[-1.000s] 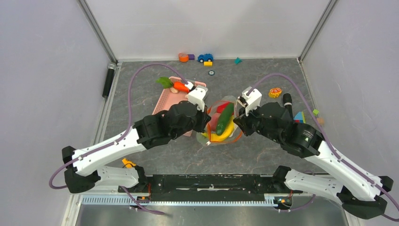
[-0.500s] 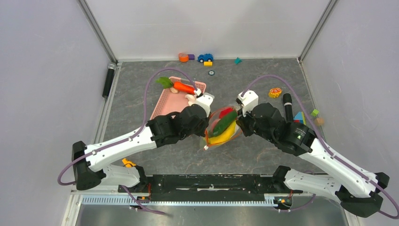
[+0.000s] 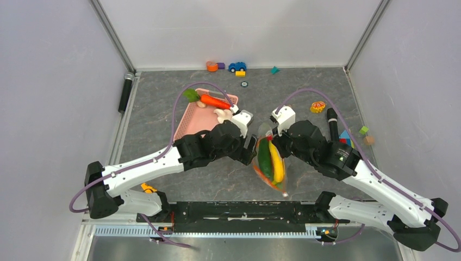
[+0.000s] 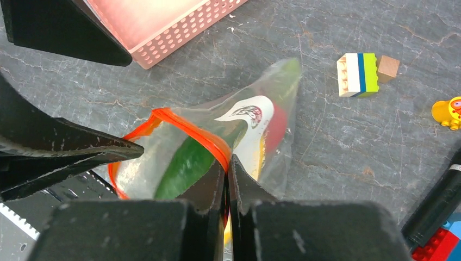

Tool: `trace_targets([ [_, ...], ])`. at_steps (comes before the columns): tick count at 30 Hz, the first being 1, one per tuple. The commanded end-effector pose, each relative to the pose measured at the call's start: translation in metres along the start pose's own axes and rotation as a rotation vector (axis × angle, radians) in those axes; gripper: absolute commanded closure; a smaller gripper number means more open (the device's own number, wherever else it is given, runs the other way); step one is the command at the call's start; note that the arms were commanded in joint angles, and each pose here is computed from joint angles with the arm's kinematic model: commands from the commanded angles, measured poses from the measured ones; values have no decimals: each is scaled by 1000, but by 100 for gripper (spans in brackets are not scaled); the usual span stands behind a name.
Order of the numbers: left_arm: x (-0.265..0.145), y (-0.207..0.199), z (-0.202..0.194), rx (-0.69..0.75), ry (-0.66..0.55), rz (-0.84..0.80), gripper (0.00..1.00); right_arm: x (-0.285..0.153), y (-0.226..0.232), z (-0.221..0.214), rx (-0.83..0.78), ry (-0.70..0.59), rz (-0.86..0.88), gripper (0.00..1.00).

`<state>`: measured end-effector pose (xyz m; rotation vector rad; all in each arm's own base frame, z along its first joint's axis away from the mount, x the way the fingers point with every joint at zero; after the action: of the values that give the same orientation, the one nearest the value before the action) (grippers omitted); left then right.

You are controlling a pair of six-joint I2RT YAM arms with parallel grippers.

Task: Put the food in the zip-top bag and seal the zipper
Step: Adjust the zipper food storage bag at the center of the board.

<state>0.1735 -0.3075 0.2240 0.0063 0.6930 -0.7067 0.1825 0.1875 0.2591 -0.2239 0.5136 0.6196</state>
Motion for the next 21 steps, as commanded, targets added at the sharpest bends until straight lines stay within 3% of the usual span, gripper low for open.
trace_targets([
  [1,2,-9,27,-28,-97,-28,11,-3,2,21,7,-96,16,94],
  [7,21,-16,24,-40,-48,-14,13,-1,3,20,5,-95,20,94],
  [9,25,-18,25,-42,-40,-17,18,0,3,19,3,-89,17,94],
  [11,25,-17,25,-46,-36,-6,33,2,2,16,0,-82,9,94],
  [14,22,-13,25,-66,-44,18,66,5,-3,9,-1,-65,-22,93],
  [16,19,-10,25,-80,-54,26,81,8,-8,0,8,-48,-58,90],
  [18,17,-8,25,-93,-63,35,89,11,-14,-11,18,-28,-102,86],
  [21,13,-4,26,-121,-77,56,92,18,-17,-33,34,10,-131,78],
])
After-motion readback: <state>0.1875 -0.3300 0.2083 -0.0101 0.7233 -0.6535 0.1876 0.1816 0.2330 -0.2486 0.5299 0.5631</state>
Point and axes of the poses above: each gripper's point midway between its finger pads, its own x axis out along the fingers, its own y axis along the line the jaws close on, z = x × y, the point moved 2 cm from there along -x, back along the fingers, and after that the axes turned 2 degrees about -x, right-handed, at the moved point
